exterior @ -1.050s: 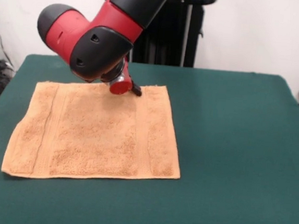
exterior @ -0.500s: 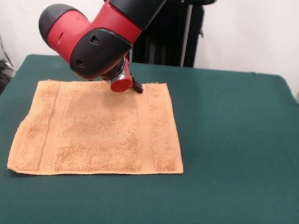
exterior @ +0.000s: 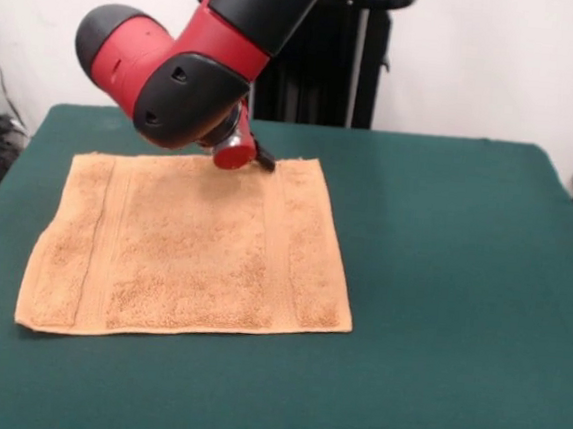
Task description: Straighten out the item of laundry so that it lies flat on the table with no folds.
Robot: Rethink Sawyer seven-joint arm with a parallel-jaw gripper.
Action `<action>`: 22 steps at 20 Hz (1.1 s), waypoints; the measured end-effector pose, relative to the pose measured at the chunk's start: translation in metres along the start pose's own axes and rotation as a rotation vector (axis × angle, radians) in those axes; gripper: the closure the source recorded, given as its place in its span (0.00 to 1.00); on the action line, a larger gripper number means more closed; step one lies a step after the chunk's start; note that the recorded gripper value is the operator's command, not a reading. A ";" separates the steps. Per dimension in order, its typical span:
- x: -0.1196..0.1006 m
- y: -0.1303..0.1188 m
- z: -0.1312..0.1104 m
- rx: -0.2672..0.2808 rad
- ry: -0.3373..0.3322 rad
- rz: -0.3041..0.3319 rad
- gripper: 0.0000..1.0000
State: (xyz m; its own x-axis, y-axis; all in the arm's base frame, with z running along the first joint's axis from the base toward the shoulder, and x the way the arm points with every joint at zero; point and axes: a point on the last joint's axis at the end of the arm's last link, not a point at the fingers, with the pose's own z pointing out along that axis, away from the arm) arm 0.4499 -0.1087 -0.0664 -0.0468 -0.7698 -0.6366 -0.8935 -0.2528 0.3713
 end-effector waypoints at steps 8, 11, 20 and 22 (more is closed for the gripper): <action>-0.020 0.025 -0.011 -0.071 -0.123 0.025 1.00; -0.026 0.026 -0.022 -0.077 -0.150 0.017 1.00; -0.004 0.020 -0.049 -0.063 -0.136 0.075 1.00; 0.003 0.016 -0.055 -0.061 -0.129 0.103 1.00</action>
